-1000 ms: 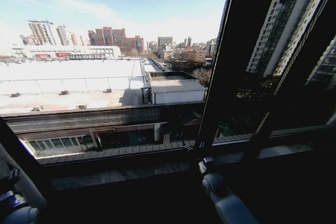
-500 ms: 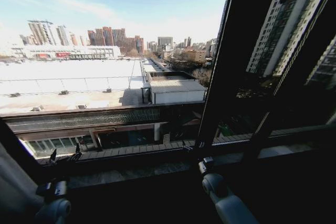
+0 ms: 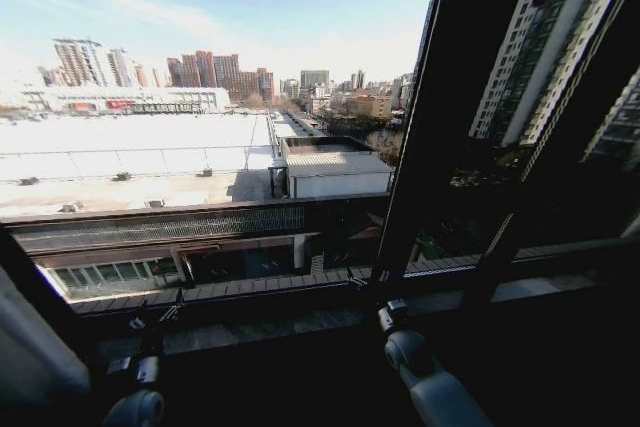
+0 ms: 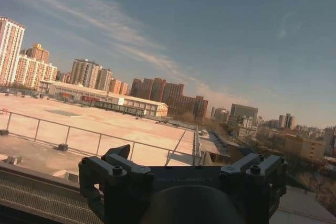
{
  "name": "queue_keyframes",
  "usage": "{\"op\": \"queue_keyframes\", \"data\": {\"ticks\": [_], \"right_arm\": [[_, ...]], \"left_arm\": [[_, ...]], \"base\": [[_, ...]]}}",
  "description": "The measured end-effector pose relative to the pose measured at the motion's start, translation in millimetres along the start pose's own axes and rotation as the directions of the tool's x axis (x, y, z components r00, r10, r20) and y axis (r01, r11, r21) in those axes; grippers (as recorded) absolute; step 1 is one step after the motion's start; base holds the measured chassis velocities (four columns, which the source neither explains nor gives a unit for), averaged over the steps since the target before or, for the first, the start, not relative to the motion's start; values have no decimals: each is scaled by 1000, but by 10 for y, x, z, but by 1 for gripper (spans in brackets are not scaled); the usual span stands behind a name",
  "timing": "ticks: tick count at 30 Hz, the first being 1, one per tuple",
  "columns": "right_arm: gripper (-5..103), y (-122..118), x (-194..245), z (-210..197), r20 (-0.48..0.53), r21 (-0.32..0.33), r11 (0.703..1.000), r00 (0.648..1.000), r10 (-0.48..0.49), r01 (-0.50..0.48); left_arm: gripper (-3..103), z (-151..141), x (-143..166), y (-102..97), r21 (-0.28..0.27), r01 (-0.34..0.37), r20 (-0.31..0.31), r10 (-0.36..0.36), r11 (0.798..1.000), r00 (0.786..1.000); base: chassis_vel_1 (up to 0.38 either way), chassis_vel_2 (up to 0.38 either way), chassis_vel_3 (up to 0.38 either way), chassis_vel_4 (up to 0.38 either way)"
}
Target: Open the curtains by pulling them apart, changing their state from closed to fully open.
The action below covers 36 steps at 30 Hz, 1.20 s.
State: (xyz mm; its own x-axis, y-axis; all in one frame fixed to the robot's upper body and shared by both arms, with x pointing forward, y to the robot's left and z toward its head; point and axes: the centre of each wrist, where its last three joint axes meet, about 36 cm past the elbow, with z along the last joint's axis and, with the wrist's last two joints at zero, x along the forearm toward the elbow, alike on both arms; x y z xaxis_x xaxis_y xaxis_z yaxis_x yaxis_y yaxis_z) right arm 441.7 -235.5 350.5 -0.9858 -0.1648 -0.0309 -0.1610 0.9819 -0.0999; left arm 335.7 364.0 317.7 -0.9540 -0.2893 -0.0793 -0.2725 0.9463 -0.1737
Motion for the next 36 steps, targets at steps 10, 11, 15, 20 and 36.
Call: {"op": "queue_keyframes", "data": {"ticks": [10,11,15,20,36], "right_arm": [[100,0,0,0,0,0,1000,1000,0,0],[100,0,0,0,0,0,1000,1000,0,0],[100,0,0,0,0,0,1000,1000,0,0],[100,0,0,0,0,0,1000,1000,0,0],[100,0,0,0,0,0,1000,1000,0,0]], "left_arm": [[100,64,53,-163,-1,2,7,-2,1000,1000],[100,62,54,-167,-1,2,8,-2,1000,1000],[100,53,45,-171,-6,4,13,-4,1000,1000],[100,43,37,-166,-8,6,18,-6,1000,1000],[100,33,30,-159,-10,7,21,-6,1000,1000]], "base": [[0,0,0,0],[0,0,0,0],[0,0,0,0],[0,0,0,0],[0,0,0,0]]}}
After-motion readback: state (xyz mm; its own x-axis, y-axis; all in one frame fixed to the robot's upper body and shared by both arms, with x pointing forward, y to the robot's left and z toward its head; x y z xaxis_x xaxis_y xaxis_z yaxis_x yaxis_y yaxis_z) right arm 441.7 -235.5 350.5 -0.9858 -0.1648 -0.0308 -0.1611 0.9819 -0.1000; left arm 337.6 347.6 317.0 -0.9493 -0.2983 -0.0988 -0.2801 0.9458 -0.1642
